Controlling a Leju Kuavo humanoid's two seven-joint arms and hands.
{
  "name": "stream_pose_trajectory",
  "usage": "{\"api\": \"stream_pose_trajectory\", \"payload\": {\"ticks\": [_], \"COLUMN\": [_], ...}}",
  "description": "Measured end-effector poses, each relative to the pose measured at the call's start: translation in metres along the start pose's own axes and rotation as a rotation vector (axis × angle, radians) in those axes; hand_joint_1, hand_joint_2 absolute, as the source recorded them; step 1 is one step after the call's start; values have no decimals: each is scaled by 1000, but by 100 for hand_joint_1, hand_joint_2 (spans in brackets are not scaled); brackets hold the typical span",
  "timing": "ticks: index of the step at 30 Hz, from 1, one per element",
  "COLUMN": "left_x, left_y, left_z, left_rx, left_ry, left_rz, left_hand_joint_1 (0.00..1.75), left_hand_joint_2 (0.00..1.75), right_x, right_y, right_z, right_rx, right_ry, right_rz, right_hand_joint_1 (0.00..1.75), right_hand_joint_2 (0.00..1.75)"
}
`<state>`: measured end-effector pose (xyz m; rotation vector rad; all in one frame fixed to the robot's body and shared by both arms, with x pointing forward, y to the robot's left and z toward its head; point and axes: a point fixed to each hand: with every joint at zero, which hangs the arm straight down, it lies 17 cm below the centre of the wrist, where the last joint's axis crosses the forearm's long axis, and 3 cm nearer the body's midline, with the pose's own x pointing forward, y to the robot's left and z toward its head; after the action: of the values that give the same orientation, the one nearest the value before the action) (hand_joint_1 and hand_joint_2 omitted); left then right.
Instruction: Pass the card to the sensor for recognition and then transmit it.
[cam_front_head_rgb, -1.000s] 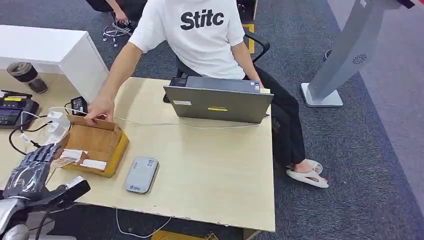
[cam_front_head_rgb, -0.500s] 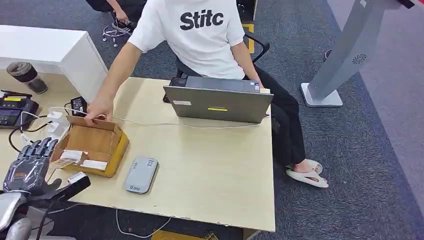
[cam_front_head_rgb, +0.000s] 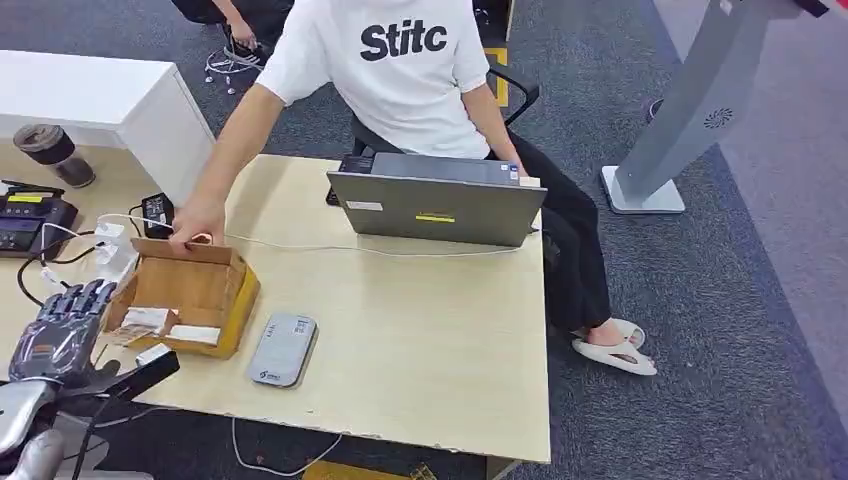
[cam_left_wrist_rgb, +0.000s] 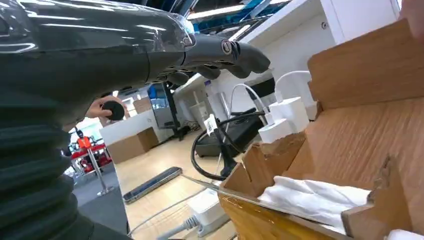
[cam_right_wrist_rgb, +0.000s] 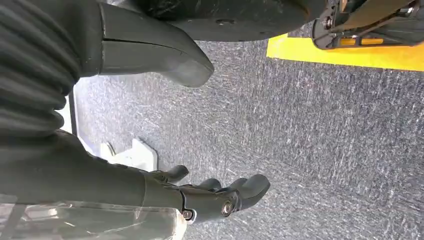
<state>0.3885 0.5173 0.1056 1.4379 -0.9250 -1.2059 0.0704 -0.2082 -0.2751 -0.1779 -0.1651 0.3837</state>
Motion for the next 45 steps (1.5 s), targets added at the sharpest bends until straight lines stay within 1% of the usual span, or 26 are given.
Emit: {"api": "stream_pose_trajectory", "payload": {"ticks": [5,11,12,13,14,15,22,27,45], "left_x": [-3,1,3,4,5,6,19,20,22], "left_y": [-4,-9,-11,-12,-12,-13,-22,-28,-26], "left_z": [-3,-8,-8,-8,-9,-10,-9,-8,-10], "left_rx": [10,29,27,26,27,28,19,6,15], "left_ry": [4,-11,-16,-21,-24,-26,-58,-60,-64], "left_rz": [-14,-24,-25,-26,-25,-22,-13,-12,-1], "left_hand_joint_1": [0,0,5,148,168,175,175,175,175], "left_hand_joint_2": [175,175,175,175,175,175,175,175,175], "right_x": [0,0,0,0,1,1,1,1,2], "right_y": [0,0,0,0,0,0,0,0,0], "right_z": [0,0,0,0,0,0,0,0,0], "right_rx": [0,0,0,0,-1,-1,-1,-1,-2], "right_ry": [-1,-1,-2,-2,-2,-3,-6,-6,-7], "right_rz": [6,8,8,9,10,12,24,24,25], "right_hand_joint_1": [0,0,0,0,0,0,0,0,0], "right_hand_joint_2": [175,175,175,175,175,175,175,175,175]}}
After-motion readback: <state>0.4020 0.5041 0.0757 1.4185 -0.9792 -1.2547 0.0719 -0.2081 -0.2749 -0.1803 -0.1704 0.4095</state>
